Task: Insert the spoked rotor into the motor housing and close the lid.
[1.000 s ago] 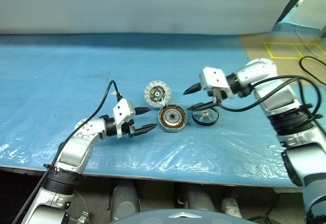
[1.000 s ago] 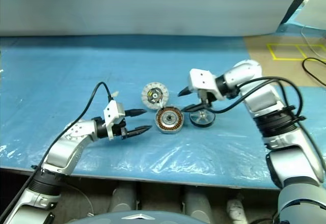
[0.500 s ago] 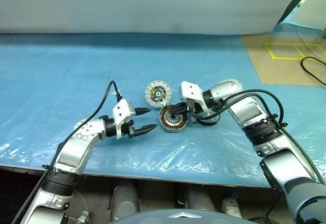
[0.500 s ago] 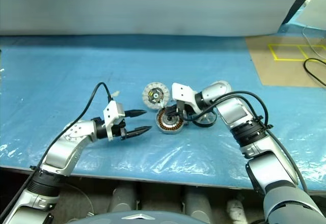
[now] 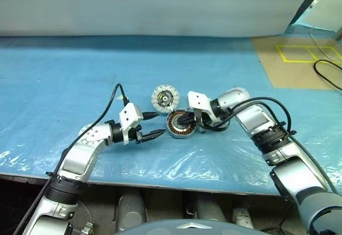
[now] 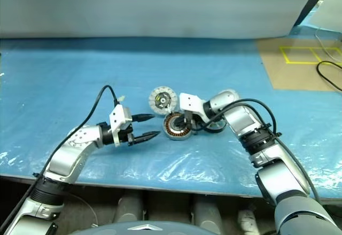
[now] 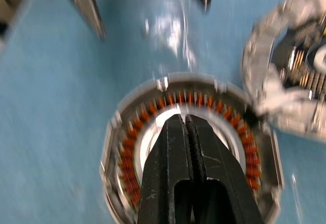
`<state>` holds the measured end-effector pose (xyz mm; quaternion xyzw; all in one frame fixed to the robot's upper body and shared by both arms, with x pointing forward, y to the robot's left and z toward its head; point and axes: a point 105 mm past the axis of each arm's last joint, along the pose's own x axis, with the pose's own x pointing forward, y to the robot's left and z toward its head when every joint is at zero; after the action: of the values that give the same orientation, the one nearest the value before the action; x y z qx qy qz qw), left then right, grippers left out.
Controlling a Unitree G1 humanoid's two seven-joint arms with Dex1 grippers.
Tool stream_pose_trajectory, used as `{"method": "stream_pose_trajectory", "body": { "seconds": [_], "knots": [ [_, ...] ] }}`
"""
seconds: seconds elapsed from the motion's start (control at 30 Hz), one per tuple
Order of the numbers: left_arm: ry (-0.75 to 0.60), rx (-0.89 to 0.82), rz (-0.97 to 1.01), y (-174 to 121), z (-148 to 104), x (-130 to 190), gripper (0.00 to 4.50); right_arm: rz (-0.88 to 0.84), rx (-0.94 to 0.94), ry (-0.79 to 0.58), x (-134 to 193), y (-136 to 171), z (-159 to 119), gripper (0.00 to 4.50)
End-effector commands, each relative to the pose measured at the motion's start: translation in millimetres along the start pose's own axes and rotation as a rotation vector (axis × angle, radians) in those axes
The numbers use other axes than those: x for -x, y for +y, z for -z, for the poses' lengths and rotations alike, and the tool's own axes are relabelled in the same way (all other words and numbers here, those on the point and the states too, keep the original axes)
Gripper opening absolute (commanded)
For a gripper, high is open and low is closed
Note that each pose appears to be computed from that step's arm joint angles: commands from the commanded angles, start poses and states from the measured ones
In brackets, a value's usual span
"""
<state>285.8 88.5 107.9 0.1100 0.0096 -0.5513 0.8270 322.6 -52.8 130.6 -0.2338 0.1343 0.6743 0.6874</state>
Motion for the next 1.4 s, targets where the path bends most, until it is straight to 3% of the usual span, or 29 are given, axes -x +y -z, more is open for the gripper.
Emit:
{"method": "stream_pose_trajectory", "body": {
  "seconds": [0.03,0.1,0.27,0.5,0.57,0.7,0.8,0.93,1.07,1.2,1.33,1.4],
  "knots": [
    [-0.025,-0.022,0.017,-3,-8,-2,3.14,0.025,0.009,-0.148,18,-6,-46,0.05],
    [-0.026,-0.022,0.018,-3,-8,-2,3.14,0.019,0.001,-0.133,18,-3,-43,0.05],
    [-0.024,-0.021,0.019,-4,-7,0,3.14,-0.002,0.018,0.083,15,9,14,0.05],
    [-0.022,-0.024,0.018,-5,-8,0,3.14,-0.003,-0.033,0.194,13,15,58,0.05],
    [-0.024,-0.024,0.019,-5,-8,-1,3.14,-0.022,-0.052,0.16,12,18,53,0.05],
    [-0.023,-0.026,0.019,-4,-8,0,3.14,-0.005,-0.171,-0.071,15,7,3,0.05],
    [-0.022,-0.024,0.019,-4,-7,1,3.14,0.005,-0.202,-0.147,22,1,-18,0.05],
    [-0.024,-0.024,0.022,-4,-7,0,3.14,0.063,-0.168,-0.062,19,-2,2,0.05],
    [-0.026,-0.026,0.021,-3,-8,-1,3.14,0.085,-0.204,0.072,14,4,52,0.05],
    [-0.022,-0.026,0.02,-3,-7,0,3.14,0.088,-0.204,0.118,12,9,69,0.05],
    [-0.022,-0.023,0.019,-3,-7,0,3.14,0.084,-0.227,0.061,13,6,59,0.05],
    [-0.022,-0.024,0.02,-3,-7,0,3.14,0.081,-0.231,-0.019,16,2,37,0.05]
  ]
}}
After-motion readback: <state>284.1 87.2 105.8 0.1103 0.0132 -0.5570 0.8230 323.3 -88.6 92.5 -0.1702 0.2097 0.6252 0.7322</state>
